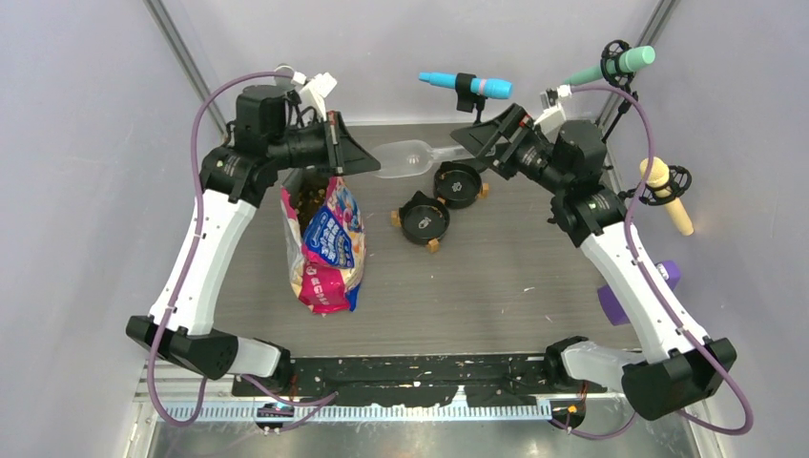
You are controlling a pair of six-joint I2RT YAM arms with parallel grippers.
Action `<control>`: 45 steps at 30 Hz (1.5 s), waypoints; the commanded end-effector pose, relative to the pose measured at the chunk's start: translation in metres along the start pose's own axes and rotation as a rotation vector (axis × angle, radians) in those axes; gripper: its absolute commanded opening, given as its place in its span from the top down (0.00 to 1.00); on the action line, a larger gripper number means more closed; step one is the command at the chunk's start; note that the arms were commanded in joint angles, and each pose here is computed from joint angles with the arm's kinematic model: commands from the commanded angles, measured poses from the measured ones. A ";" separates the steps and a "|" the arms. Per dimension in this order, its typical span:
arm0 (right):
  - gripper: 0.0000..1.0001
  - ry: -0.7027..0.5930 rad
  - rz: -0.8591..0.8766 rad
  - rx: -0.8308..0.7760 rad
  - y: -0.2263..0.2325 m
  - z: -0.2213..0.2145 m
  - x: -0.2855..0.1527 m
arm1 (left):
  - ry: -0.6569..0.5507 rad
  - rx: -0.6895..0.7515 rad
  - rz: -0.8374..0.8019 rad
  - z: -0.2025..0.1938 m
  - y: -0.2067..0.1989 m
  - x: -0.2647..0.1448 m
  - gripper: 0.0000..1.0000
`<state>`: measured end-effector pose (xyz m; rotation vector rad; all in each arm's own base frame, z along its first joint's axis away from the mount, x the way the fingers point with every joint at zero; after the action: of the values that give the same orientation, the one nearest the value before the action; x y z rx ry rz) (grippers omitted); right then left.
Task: Serve the pet food
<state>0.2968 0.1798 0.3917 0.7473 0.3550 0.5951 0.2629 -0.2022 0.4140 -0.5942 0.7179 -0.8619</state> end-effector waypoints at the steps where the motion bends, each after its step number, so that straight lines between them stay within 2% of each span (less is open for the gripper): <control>1: 0.02 -0.011 0.353 -0.042 0.057 0.016 0.000 | 0.011 0.012 -0.195 0.001 -0.039 -0.027 1.00; 4: 0.04 -0.011 0.515 -0.069 0.078 0.014 -0.004 | 0.006 -0.008 -0.231 0.007 -0.042 -0.030 1.00; 9: 0.26 0.016 0.654 -0.104 0.093 0.009 -0.009 | 0.009 0.025 -0.253 0.014 -0.040 -0.034 1.00; 12: 0.29 0.030 0.696 -0.114 0.094 0.004 -0.011 | 0.013 0.027 -0.211 0.015 -0.030 -0.040 1.00; 17: 0.22 0.033 0.679 -0.120 0.085 -0.002 -0.006 | 0.015 0.021 -0.223 0.018 -0.026 -0.042 1.00; 19: 0.26 0.034 0.697 -0.118 0.086 -0.002 -0.004 | 0.019 0.014 -0.228 0.018 -0.025 -0.041 1.00; 22: 0.43 0.026 0.718 -0.118 0.089 0.002 -0.001 | 0.028 -0.001 -0.233 0.017 -0.023 -0.039 1.00; 27: 0.63 0.013 0.705 -0.097 0.086 0.006 0.008 | 0.031 -0.016 -0.219 0.017 -0.018 -0.037 1.00; 30: 0.78 0.012 0.671 -0.072 0.081 0.006 0.015 | 0.022 -0.014 -0.208 0.019 -0.014 -0.037 1.00; 31: 0.83 0.011 0.664 -0.068 0.079 0.006 0.016 | 0.017 -0.017 -0.202 0.019 -0.012 -0.037 0.98; 32: 0.91 0.007 0.649 -0.059 0.077 0.006 0.019 | 0.013 -0.020 -0.197 0.020 -0.011 -0.038 0.90; 34: 0.95 0.001 0.625 -0.045 0.073 0.006 0.022 | -0.007 -0.022 -0.177 0.023 -0.006 -0.040 0.77; 37: 0.95 -0.012 0.599 -0.027 0.069 0.007 0.025 | -0.052 -0.018 -0.133 0.028 0.001 -0.045 0.40; 39: 0.95 -0.025 0.589 -0.026 0.069 0.008 0.026 | -0.100 -0.004 -0.089 0.032 0.006 -0.052 0.23; 41: 0.95 -0.043 0.566 -0.030 0.068 0.011 0.027 | -0.156 0.018 -0.033 0.036 0.011 -0.062 0.17; 45: 0.95 -0.072 0.464 -0.060 0.060 0.018 0.032 | -0.287 0.033 0.177 0.045 0.031 -0.090 0.16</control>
<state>0.3032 0.2341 0.4206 0.8498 0.1907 1.0904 0.2801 -0.1341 0.4344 -0.6869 0.6164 -0.7924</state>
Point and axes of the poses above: each gripper's point midway between its finger pads, its own x axis out along the fingers, its own y axis along the line the jaws close on, z = x × y, the point moved 4 cm from there along -x, back along the fingers, and after that the axes turned 7 degrees about -x, right-handed, at the moved point
